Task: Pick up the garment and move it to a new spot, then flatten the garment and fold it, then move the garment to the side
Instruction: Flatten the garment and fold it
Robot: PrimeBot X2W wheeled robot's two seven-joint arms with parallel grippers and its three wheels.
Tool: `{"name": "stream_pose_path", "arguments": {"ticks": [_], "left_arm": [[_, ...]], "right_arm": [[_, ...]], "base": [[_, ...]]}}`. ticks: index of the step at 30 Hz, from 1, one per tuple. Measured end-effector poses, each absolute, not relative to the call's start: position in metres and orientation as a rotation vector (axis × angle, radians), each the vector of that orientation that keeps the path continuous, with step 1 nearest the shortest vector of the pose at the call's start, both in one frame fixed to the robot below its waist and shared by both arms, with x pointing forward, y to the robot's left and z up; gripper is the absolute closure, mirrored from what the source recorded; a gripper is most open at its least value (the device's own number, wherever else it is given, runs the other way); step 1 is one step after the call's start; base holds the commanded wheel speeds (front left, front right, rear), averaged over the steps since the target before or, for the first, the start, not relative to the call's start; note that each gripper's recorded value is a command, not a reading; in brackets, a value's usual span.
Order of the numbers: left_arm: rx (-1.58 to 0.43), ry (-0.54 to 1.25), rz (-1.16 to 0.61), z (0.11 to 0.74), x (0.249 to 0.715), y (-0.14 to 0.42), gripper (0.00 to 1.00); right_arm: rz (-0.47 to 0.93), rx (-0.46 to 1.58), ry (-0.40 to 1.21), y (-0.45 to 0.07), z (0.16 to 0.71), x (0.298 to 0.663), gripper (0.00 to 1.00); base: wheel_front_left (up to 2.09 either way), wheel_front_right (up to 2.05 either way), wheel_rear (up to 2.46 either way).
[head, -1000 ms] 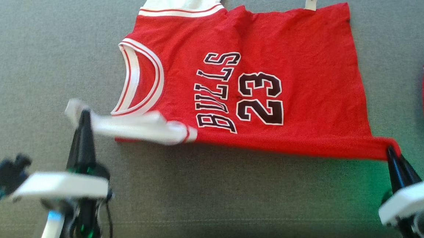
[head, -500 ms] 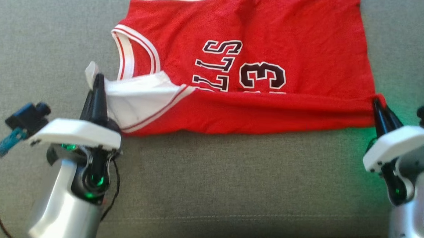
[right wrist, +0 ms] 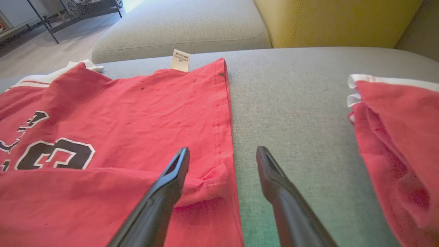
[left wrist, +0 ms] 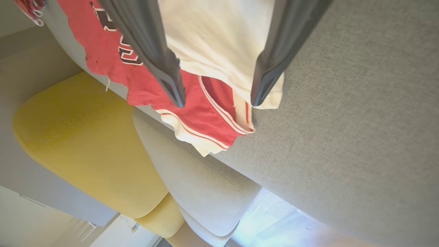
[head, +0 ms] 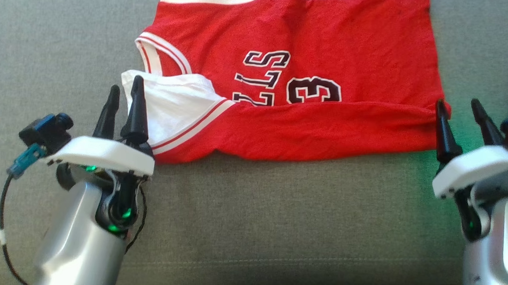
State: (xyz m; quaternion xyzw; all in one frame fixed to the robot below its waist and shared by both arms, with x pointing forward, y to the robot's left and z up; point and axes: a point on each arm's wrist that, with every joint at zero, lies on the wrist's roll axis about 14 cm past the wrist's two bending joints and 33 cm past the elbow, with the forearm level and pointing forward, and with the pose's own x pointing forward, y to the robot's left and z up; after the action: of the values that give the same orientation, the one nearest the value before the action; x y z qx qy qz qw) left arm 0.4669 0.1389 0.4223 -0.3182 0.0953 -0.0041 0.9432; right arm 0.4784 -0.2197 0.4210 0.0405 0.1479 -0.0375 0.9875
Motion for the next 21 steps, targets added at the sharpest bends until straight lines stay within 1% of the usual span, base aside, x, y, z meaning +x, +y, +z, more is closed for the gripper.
{"name": "stream_pose_path", "arguments": {"ticks": [3,5,6,7,11,16,21], "left_arm": [[-0.607,0.145,-0.038,0.438,0.463,0.138,0.0],[-0.586,0.151,-0.04,0.437,0.451,0.136,0.0],[-0.569,0.167,-0.041,0.432,0.441,0.135,0.0],[-0.561,0.214,-0.029,0.419,0.421,0.134,0.0],[-0.537,0.345,-0.015,0.389,0.385,0.129,0.0],[-0.454,0.415,-0.025,0.376,0.377,0.13,0.0],[-0.398,0.433,-0.024,0.371,0.386,0.135,0.0]], "right_arm": [[-0.081,0.085,0.275,-0.223,0.428,0.466,0.0],[-0.087,0.095,0.284,-0.225,0.425,0.452,0.0],[-0.091,0.103,0.29,-0.226,0.424,0.444,0.0],[-0.098,0.125,0.296,-0.228,0.423,0.431,0.0],[-0.101,0.177,0.276,-0.227,0.429,0.419,0.0],[-0.089,0.195,0.255,-0.223,0.437,0.416,0.0],[-0.082,0.195,0.263,-0.221,0.436,0.414,0.0]], "base": [[0.0,0.0,0.0],[0.0,0.0,0.0],[0.0,0.0,0.0],[0.0,0.0,0.0],[0.0,0.0,0.0],[0.0,0.0,0.0],[0.0,0.0,0.0]]}}
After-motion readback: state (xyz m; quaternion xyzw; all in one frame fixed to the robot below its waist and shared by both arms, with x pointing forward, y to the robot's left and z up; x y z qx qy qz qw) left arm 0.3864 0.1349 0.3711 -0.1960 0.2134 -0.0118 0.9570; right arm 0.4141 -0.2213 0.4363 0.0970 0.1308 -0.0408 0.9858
